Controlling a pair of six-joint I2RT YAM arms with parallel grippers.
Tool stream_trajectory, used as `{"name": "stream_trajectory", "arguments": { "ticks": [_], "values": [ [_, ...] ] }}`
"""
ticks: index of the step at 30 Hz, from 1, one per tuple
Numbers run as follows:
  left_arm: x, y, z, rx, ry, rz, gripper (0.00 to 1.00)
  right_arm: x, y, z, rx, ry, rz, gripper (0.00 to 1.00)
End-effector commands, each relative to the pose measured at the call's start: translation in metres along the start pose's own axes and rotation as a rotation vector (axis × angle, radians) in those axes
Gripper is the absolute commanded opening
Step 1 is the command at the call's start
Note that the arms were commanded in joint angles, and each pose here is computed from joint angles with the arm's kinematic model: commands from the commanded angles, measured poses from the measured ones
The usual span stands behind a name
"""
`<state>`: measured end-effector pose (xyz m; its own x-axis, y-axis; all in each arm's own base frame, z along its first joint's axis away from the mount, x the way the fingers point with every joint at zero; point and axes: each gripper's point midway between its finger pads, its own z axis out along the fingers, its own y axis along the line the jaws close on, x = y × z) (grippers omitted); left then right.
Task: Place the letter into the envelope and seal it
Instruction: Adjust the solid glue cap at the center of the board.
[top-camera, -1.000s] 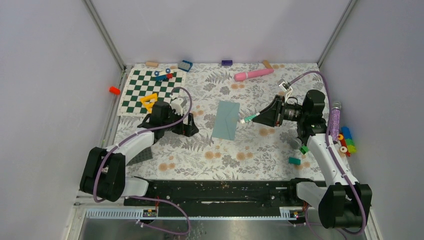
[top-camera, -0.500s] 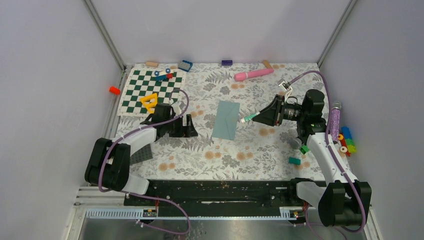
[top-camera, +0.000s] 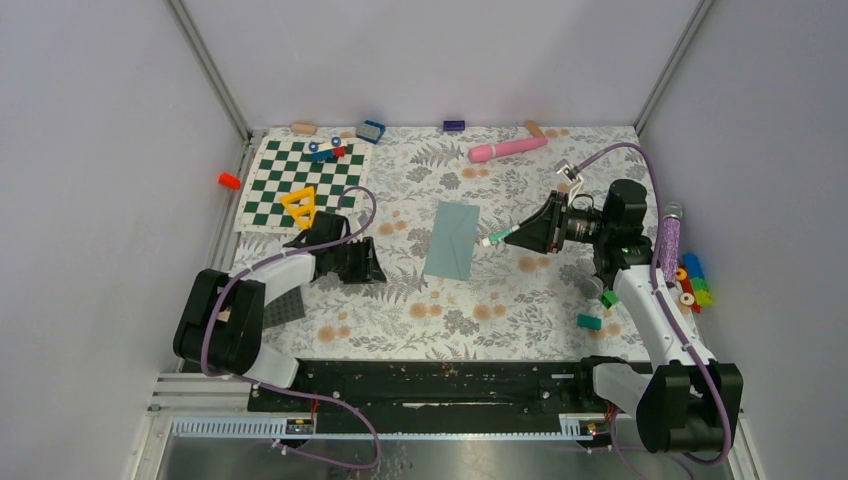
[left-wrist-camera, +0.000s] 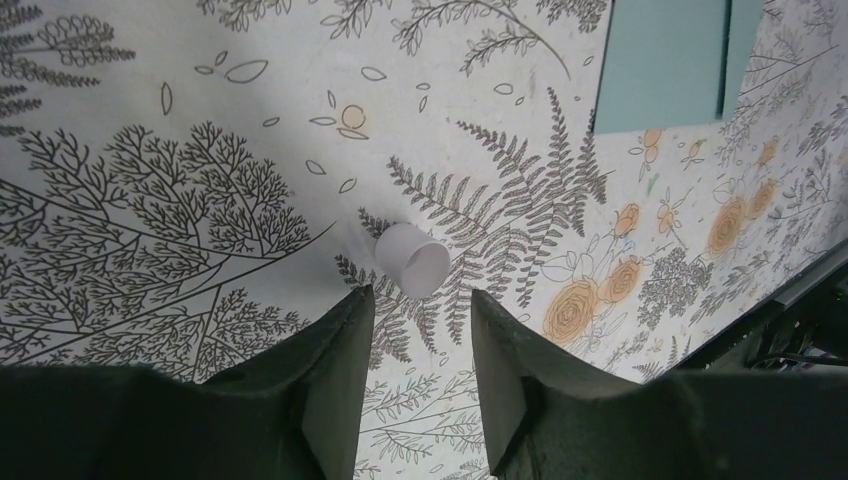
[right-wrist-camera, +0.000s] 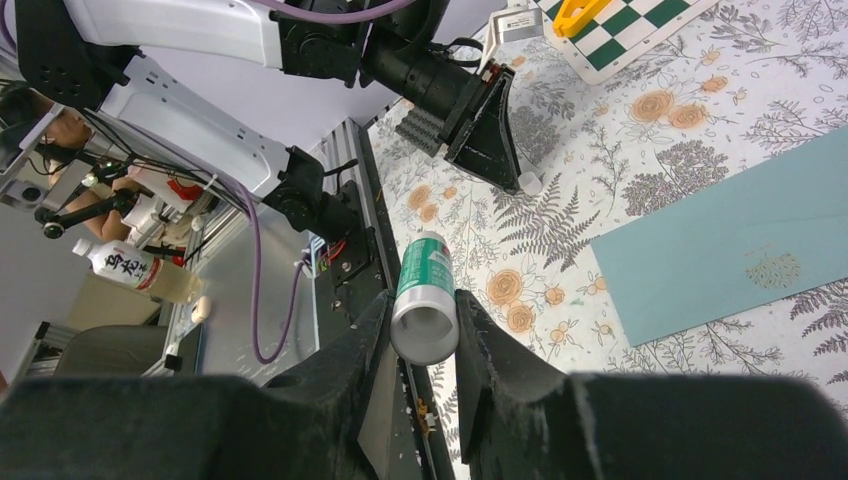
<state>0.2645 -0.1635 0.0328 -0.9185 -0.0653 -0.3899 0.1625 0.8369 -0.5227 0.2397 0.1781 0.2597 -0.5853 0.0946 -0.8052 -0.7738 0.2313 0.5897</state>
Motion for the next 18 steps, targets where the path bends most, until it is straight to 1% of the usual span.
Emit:
{"name": "stream_trajectory", "arguments": {
  "ticks": [1, 4, 7, 13, 18],
  "values": [
    [-0.011, -0.002, -0.002, -0.011, -0.013, -0.006, 0.4, -0.008, -0.002, -0.001, 0.013, -0.007, -0.051, 0.16],
    [-0.014, -0.005, -0.004, 0.0, -0.013, 0.0, 0.36, -0.007, -0.003, -0.001, 0.015, -0.004, -0.049, 0.16],
    [-0.018, -0.008, -0.009, 0.003, -0.029, 0.008, 0.35, -0.006, -0.004, 0.0, 0.015, -0.002, -0.044, 0.16],
    [-0.025, 0.016, -0.009, -0.082, -0.064, -0.031, 0.32, -0.005, -0.004, 0.0, 0.012, 0.0, -0.041, 0.16],
    [-0.031, 0.019, -0.007, -0.079, -0.073, -0.044, 0.28, -0.005, -0.004, -0.001, 0.011, -0.001, -0.046, 0.17]
  ]
}}
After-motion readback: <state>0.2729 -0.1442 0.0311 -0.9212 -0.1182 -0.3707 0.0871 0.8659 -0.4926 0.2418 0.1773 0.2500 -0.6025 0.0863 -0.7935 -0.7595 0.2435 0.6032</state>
